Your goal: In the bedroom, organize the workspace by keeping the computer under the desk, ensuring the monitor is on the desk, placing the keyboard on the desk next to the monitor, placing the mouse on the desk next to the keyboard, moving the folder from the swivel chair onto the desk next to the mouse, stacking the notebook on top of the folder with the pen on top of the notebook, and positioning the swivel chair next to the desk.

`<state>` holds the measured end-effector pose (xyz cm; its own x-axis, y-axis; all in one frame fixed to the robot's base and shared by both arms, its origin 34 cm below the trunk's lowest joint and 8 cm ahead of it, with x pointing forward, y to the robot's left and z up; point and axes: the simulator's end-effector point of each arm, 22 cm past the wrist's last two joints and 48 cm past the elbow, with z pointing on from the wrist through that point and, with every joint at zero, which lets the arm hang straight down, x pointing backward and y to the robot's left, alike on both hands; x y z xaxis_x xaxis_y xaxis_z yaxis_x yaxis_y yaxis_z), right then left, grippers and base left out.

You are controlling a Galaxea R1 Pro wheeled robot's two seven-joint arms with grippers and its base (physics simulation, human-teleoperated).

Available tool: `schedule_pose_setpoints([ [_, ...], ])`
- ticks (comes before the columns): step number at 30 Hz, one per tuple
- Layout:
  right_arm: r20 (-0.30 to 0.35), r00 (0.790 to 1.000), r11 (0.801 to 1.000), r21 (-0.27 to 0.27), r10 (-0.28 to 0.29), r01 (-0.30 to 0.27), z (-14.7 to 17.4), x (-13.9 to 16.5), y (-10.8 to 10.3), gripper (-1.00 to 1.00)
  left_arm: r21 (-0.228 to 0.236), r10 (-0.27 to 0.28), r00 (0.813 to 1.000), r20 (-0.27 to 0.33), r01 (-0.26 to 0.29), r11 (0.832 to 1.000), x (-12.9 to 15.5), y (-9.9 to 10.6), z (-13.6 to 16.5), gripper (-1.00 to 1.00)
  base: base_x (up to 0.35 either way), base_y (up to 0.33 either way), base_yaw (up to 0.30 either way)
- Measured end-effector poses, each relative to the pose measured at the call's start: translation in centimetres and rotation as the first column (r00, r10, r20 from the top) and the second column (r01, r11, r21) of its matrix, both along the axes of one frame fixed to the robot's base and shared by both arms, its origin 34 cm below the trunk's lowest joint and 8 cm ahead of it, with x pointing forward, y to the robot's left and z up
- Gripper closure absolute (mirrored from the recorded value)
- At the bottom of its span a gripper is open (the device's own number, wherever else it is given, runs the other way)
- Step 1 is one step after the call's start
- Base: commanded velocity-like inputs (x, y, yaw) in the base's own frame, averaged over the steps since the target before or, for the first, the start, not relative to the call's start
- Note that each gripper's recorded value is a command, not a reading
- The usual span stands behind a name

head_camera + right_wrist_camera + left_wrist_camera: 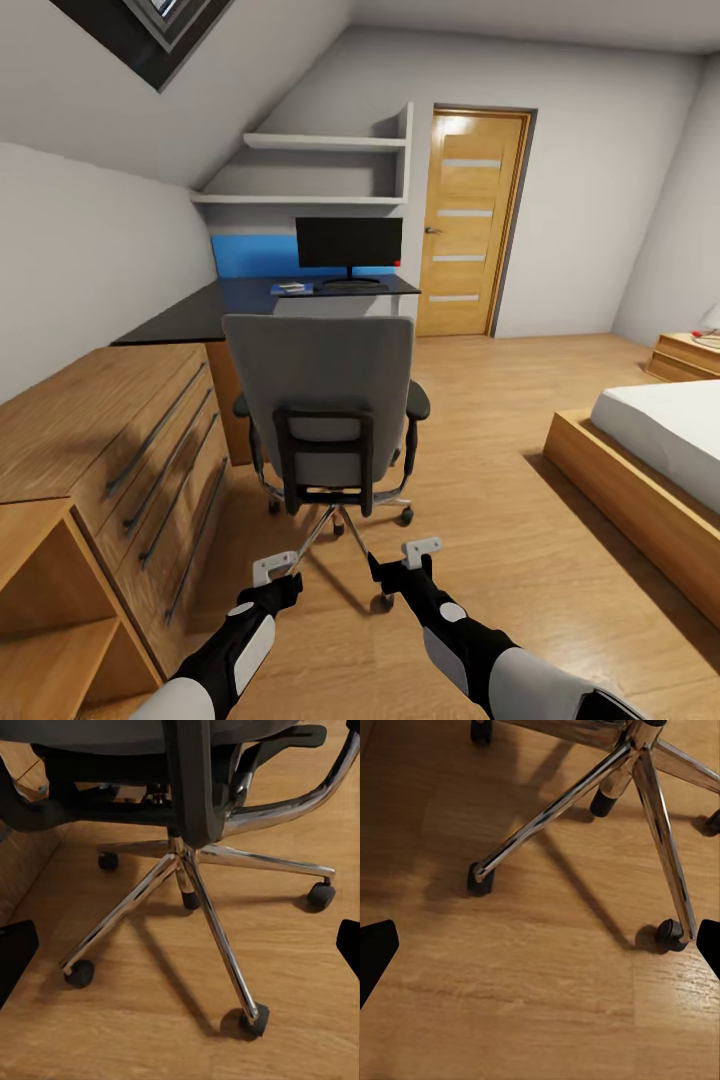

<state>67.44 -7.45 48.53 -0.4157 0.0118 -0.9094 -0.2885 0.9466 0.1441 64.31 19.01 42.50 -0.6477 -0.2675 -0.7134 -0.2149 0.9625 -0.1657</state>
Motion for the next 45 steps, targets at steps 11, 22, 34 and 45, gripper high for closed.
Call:
schedule_pose_setpoints([
  [11, 0.14, 0.99, 0.999, 0.039, -0.032, 0.027, 0.6, 0.6, -0.3, -1.0, 0.002, -0.002, 1.0, 0.001, 0.002, 1.0, -0.5, -0.1, -2.4, -1.0, 0.0, 0.0, 0.0],
  [22, 0.158, 0.979, 0.992, 0.034, -0.127, 0.124, -1.4, 0.6, -2.0, -1.0, -0.006, -0.007, 1.0, 0.002, 0.007, 1.0, -1.0, -0.8, -4.5, -1.0, 0.0, 0.0, 0.0],
  [34, 0.159, 0.977, 0.99, 0.023, -0.141, 0.139, -2.3, 0.5, -2.6, -1.0, -0.001, 0.009, 0.998, 0.064, -0.009, 1.0, -0.3, -0.4, -4.1, -1.0, 0.0, 0.0, 0.0],
  [45, 0.174, 0.978, 0.994, 0.004, -0.11, 0.111, -2.0, 0.4, -1.9, -1.0, 0.004, 0.023, 0.992, 0.125, -0.023, 1.0, 0.5, -0.1, -3.1, -1.0, 0.131, 0.062, 0.0],
])
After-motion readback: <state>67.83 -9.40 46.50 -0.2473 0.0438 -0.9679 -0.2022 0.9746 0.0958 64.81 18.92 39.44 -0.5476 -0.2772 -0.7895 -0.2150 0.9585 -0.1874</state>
